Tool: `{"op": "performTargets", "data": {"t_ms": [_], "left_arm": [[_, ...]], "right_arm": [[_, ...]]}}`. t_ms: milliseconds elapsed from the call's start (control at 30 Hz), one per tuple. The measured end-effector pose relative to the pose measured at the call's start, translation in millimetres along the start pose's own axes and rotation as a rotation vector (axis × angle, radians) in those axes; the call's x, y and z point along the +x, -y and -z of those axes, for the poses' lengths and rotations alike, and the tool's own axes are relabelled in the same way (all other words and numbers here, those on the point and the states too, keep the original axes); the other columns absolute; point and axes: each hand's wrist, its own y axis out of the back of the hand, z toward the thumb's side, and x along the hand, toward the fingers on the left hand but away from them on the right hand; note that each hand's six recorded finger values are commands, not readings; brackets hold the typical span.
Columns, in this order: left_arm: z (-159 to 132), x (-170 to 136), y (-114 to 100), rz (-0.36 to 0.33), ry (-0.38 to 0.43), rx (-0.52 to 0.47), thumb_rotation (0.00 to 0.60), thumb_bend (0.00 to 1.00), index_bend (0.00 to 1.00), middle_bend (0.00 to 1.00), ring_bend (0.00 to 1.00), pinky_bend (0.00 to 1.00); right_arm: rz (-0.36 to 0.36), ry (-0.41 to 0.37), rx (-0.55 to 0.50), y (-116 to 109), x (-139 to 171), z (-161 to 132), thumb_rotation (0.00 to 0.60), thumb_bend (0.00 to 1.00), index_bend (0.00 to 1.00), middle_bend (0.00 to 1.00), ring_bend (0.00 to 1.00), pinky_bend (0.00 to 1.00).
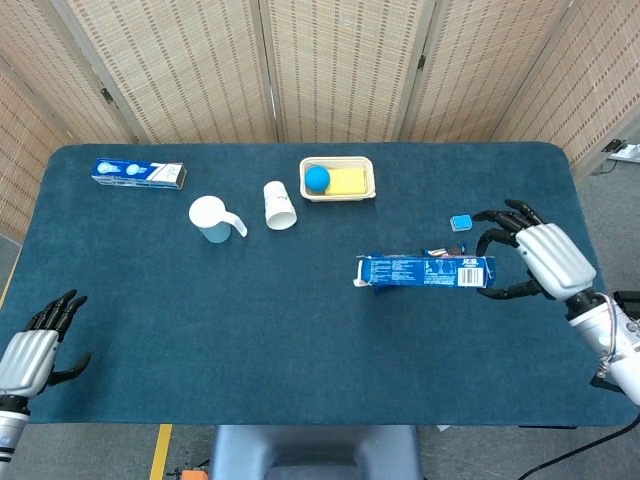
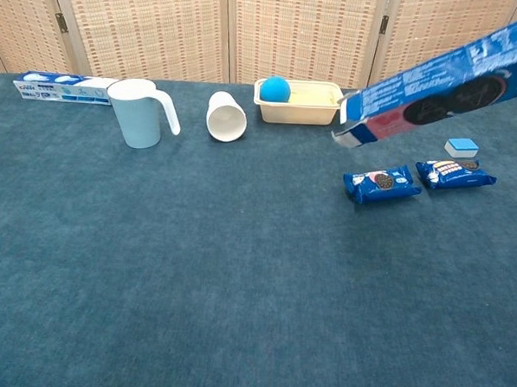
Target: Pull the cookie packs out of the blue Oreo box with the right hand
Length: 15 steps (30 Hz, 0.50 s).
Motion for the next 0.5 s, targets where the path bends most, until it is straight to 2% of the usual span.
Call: {"op": "performTargets", "data": {"t_ms": [267,433,500], "left_arm": [[2,-1,-3,0.004,0.008,-0.016,0.6,0.36,0.0,0.01,0.09,0.18],[4,-1,-4,0.007,0.009,-0.031,0.6,0.36,0.0,0.01,0.09,0.18],[4,-1,-4,0.008,0.011,-0.034,0.6,0.36,0.0,0.01,0.09,0.18]], "right_arm": [[0.002,-0.039,-0.189,86,-12,31,0.6,0.13,0.58,0.23,0.21,0.06],[-0.024,-0.006,-0.208,123,-20,51,0.6,0.13,0.57,0.23,0.21,0.06],[-0.046,0.019,-0.199,136,-24,60,0.6,0.13,0.52,0.21,0.21,0.06]]}}
